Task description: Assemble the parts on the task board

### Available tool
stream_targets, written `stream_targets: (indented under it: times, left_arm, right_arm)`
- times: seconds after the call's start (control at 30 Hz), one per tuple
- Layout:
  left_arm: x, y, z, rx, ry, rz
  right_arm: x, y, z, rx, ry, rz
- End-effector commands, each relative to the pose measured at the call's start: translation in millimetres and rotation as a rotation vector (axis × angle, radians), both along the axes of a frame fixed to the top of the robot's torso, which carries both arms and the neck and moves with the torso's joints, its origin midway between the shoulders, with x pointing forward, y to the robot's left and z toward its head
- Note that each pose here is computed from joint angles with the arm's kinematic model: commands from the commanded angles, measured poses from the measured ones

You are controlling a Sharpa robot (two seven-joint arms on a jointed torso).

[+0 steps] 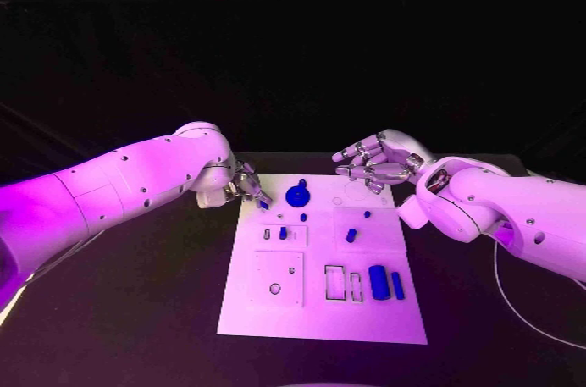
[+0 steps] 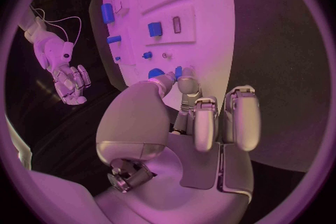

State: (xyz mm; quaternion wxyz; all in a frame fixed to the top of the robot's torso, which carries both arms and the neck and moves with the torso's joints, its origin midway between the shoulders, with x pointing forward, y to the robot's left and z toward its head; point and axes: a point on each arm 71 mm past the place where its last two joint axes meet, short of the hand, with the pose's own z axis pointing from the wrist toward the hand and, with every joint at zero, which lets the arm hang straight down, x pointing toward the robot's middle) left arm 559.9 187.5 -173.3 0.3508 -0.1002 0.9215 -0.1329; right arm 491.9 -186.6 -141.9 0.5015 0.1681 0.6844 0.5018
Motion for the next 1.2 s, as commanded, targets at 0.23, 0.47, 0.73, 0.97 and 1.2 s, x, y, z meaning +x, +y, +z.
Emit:
stream_targets:
  times: [0.23,0.47,0.73,0.97,1.2]
  left_arm:
    - [-26.6,-1.2,-7.1,-0.093,-0.124,-0.063]
    - [-43.0,1.2,-16.1,-0.104,-0.147,-0.092]
    - [-50.1,4.1,-22.6,-0.067,-0.135,-0.1]
    - [-53.2,3.4,-28.6,-0.052,-0.109,-0.111]
    - [-57.0,1.1,-32.2,-0.03,-0.072,-0.142]
  right_arm:
    - [-0.7,0.1,-3.2,-0.012,0.012,0.021]
    - [-1.1,-0.2,-5.2,-0.013,0.017,0.022]
    - [-1.5,-0.3,-6.3,-0.013,0.02,0.023]
    - [-1.6,-0.2,-6.8,-0.012,0.022,0.024]
    - [-1.7,-0.4,-7.0,-0.012,0.023,0.024]
